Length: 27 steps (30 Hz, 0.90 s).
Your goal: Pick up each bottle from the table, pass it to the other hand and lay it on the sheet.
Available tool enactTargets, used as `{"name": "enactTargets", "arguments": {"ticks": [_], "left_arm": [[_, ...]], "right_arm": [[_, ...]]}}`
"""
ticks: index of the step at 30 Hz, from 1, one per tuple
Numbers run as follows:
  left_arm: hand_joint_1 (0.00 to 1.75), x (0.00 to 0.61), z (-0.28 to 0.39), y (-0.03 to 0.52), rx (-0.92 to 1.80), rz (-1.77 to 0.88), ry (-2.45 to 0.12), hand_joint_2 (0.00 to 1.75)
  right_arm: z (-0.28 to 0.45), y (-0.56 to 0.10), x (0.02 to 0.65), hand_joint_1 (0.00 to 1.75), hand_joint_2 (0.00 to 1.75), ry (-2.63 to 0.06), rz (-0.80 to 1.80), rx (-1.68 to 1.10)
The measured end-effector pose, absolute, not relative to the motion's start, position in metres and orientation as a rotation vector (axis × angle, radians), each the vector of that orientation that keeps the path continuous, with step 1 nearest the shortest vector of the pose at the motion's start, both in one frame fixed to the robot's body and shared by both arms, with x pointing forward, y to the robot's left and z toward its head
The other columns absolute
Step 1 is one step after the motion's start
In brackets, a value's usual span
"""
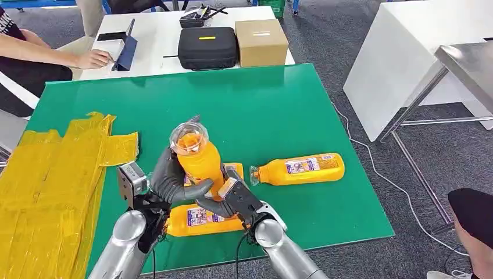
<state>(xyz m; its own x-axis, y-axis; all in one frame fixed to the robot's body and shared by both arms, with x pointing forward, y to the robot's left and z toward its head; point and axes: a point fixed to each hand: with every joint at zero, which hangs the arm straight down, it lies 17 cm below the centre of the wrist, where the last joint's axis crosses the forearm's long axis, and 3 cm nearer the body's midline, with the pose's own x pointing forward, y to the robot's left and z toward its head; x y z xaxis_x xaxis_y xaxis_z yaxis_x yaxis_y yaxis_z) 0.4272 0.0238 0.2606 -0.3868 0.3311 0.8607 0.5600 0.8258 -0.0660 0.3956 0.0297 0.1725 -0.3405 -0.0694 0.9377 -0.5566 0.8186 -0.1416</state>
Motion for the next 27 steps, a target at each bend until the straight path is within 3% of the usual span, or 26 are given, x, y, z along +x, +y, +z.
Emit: {"name": "enactTargets", "arguments": {"ticks": [5, 6, 7, 10, 27], "left_arm": [[0.03, 0.427, 0.2609, 0.0238, -0.654, -0.292, -2.013, 1.75], [0.51, 0.427, 0.2608, 0.0238, -0.654, -0.292, -2.013, 1.75], [1.43, 0.427, 0.2608, 0.0239, -0.654, -0.291, -2.014, 1.75], [1.75, 0.427, 0.2609, 0.024, -0.652, -0.292, -2.015, 1.75], [1.75, 0.4278, 0.2615, 0.0254, -0.639, -0.292, -2.024, 1.75]], "right_arm": [[0.173, 0.0284, 0.3964, 1.75, 1.75, -1.873, 0.53, 0.474], [0.173, 0.028, 0.3966, 1.75, 1.75, -1.873, 0.528, 0.474], [0.1729, 0.0279, 0.3966, 1.75, 1.75, -1.873, 0.529, 0.474], [0.1734, 0.0267, 0.3975, 1.75, 1.75, -1.877, 0.526, 0.467], [0.1771, 0.0207, 0.4022, 1.75, 1.75, -1.901, 0.511, 0.443]]}}
